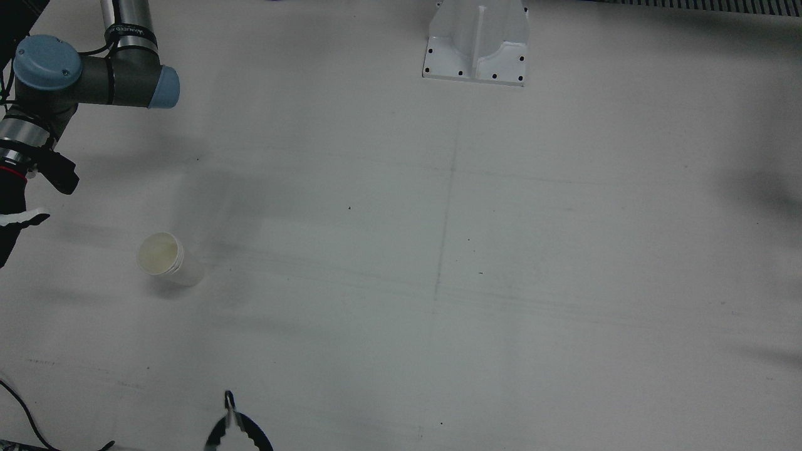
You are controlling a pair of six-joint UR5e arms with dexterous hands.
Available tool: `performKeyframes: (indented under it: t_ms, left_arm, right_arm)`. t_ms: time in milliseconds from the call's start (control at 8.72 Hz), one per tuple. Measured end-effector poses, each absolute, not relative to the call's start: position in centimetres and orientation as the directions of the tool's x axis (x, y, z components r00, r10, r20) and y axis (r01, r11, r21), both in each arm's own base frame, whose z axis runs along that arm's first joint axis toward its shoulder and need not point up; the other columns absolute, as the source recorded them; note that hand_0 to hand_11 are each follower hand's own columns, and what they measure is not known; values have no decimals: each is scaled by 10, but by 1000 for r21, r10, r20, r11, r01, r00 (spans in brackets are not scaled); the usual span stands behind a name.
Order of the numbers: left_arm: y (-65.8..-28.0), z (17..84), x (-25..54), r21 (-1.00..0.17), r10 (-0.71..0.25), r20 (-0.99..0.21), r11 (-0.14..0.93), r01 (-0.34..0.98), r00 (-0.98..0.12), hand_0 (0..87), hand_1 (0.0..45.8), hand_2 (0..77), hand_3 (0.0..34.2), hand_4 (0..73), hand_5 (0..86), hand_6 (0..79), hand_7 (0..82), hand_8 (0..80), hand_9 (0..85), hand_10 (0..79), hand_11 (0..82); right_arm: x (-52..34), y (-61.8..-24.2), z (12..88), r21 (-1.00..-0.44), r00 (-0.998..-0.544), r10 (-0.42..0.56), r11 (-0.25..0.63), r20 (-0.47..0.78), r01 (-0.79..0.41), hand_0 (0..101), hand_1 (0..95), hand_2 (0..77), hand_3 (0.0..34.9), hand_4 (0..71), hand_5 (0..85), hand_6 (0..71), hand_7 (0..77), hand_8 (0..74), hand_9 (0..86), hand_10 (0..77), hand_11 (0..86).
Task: Pour water
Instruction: 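Move the left hand down toward the beige cup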
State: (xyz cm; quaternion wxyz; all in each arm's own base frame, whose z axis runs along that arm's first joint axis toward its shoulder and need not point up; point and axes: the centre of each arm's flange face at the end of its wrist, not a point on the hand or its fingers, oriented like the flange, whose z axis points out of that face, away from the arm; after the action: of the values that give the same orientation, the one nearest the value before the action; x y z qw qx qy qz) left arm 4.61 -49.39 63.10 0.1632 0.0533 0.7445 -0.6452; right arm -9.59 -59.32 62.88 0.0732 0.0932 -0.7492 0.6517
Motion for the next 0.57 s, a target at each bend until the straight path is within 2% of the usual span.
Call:
performKeyframes:
  t_ms: [229,344,459,573]
  left_arm:
    - [-495,623,44,-943,-122,-308,173,285,-943,418,60,71,73,71,87,0,104,5,11,22,44]
    - [-495,621,43,-942,-119,-307,177,284,-944,416,65,82,70,71,27,0,104,5,11,22,44]
    - [-495,621,44,-942,-119,-309,178,286,-944,414,27,60,65,71,27,0,93,5,11,11,44]
    - [-495,619,45,-941,-119,-309,181,285,-944,395,22,22,65,71,5,0,76,0,11,11,27]
  right_arm:
    - [-69,-592,621,-958,-964,-68,118,257,-263,483,38,5,210,71,33,5,11,5,5,5,5]
    - [-48,-589,618,-951,-955,-78,100,285,-292,483,54,5,158,76,16,5,11,5,5,5,5]
    - [-29,-586,617,-942,-944,-93,85,316,-324,483,54,5,158,76,16,5,11,5,5,5,5]
    - [-16,-580,612,-929,-930,-110,79,352,-361,483,54,5,158,76,16,5,11,5,5,5,5]
